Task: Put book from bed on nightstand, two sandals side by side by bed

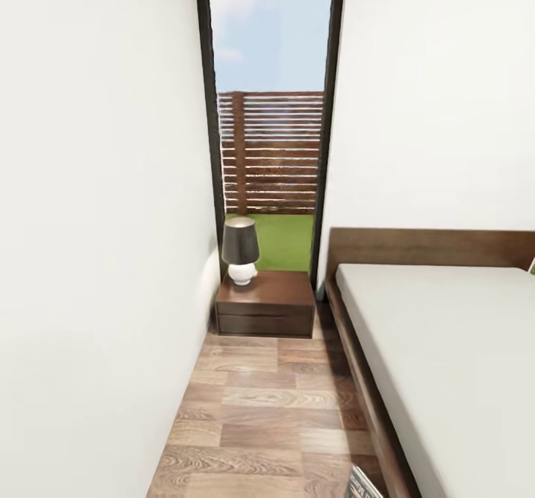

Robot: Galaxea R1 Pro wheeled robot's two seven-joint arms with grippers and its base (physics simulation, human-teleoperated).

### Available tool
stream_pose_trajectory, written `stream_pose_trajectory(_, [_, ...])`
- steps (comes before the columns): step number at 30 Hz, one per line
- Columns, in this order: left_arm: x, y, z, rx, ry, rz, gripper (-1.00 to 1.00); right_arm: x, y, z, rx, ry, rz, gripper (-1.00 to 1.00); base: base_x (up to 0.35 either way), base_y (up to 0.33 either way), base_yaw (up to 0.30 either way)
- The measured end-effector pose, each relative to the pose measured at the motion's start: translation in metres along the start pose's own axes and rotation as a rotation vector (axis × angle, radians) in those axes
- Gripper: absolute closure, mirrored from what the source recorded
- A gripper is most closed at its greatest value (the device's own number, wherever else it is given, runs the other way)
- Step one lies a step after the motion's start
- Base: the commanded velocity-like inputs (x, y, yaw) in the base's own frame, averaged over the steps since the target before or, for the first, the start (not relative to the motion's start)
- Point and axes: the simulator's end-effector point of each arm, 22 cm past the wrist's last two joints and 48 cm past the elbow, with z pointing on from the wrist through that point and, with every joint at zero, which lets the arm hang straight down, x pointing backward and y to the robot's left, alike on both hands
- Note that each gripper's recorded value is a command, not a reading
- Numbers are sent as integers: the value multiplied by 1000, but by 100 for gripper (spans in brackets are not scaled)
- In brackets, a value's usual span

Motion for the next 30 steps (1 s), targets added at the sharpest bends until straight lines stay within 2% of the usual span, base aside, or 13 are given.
stream_pose_trajectory(11, [-3, 0, -1, 0, -7, 1, -100, -3, 1, 0, -3, -7, -2, 100, 54, 0, -121])
stream_pose_trajectory(18, [-4, 0, -1, 0, -8, 2, -100, -3, 1, 0, -3, -7, -3, 100, 40, 0, -32])
stream_pose_trajectory(30, [-6, 0, -1, 0, -21, 3, -100, -3, 1, 0, -3, -7, -4, 100, 302, 0, -1])
